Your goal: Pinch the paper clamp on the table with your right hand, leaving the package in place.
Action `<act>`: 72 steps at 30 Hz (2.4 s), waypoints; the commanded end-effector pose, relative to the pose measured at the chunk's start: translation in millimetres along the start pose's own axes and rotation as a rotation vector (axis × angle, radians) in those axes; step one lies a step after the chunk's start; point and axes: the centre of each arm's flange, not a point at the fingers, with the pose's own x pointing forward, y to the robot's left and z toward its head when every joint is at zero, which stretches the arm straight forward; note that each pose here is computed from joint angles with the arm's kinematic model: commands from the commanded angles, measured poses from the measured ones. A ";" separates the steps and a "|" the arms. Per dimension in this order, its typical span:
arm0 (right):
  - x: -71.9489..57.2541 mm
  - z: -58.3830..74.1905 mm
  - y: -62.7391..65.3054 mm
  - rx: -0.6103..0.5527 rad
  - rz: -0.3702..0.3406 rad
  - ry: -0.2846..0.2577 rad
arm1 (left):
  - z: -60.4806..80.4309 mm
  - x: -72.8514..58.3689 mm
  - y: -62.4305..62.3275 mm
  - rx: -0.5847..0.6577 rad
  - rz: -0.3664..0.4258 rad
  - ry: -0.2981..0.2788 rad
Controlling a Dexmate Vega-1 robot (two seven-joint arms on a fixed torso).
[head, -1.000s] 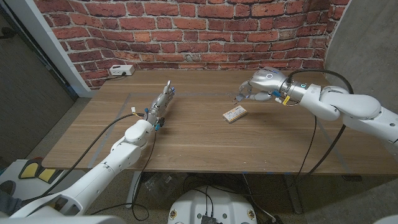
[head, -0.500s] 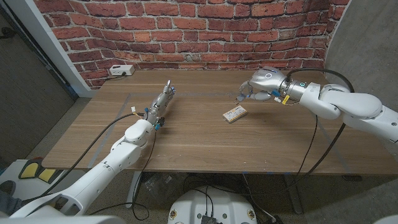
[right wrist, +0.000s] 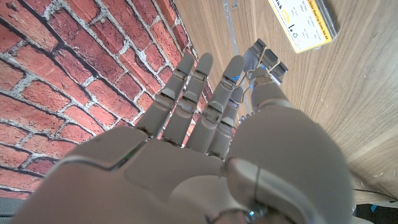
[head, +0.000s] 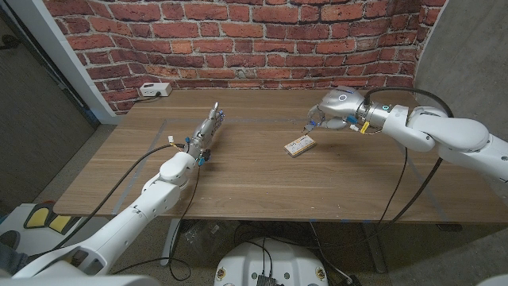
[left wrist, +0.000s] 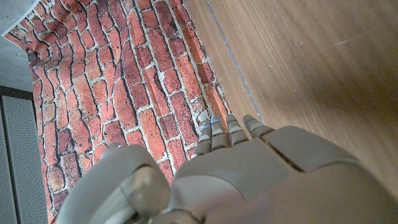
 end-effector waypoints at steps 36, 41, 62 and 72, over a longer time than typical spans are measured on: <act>6.4 13.2 24.0 -0.084 0.141 -0.023 | -3.9 0.1 1.0 -0.009 0.014 0.007; 8.7 15.7 26.8 -0.088 0.141 -0.035 | -4.0 -1.7 2.0 -0.009 0.015 0.006; 20.9 18.8 43.7 -0.124 0.184 -0.097 | -5.5 -16.5 9.1 -0.011 0.044 0.008; 24.0 24.4 46.8 -0.146 0.203 -0.101 | -6.3 -19.4 8.4 -0.014 0.044 0.008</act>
